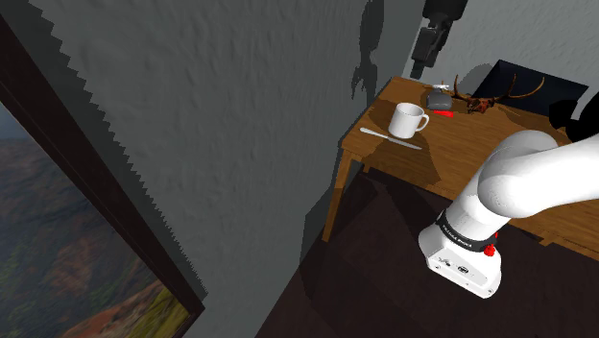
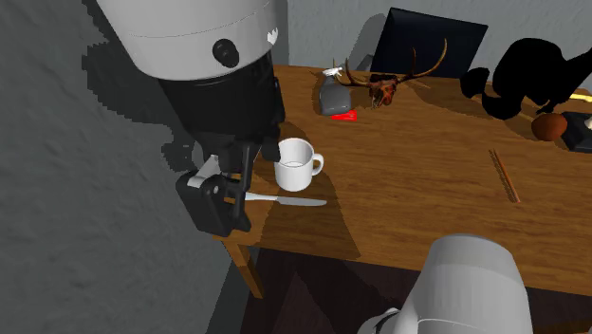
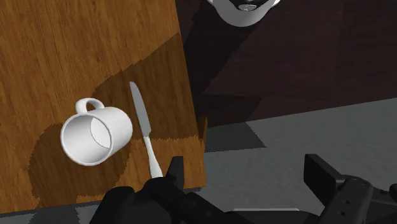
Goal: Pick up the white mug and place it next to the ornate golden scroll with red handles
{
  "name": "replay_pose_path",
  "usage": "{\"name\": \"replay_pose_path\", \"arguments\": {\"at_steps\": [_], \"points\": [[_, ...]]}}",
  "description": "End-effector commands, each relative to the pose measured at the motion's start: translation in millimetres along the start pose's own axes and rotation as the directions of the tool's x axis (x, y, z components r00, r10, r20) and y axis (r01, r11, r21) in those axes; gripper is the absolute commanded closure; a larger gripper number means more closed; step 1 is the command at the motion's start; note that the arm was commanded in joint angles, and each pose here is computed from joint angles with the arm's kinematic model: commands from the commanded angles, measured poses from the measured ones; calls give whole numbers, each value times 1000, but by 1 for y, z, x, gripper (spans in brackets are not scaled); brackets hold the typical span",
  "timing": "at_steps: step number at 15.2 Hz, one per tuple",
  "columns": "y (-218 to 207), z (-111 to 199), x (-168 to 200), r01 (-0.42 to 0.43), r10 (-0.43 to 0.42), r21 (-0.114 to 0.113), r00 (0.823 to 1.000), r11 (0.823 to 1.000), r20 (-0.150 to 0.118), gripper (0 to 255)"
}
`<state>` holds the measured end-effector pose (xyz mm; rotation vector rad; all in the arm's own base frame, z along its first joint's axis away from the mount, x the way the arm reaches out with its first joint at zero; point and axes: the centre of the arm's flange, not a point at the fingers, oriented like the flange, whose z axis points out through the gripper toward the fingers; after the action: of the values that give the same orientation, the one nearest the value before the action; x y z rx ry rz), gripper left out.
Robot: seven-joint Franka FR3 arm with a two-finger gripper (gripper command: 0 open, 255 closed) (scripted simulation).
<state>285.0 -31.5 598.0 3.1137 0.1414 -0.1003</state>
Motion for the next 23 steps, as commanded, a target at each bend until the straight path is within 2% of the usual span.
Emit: {"name": "replay_pose_path", "arguments": {"at_steps": [1, 23], "points": [[0, 0, 0, 0, 0, 0, 1000, 1000, 0, 0], [203, 205, 34, 71, -70, 10, 994, 997, -84, 0]]}}
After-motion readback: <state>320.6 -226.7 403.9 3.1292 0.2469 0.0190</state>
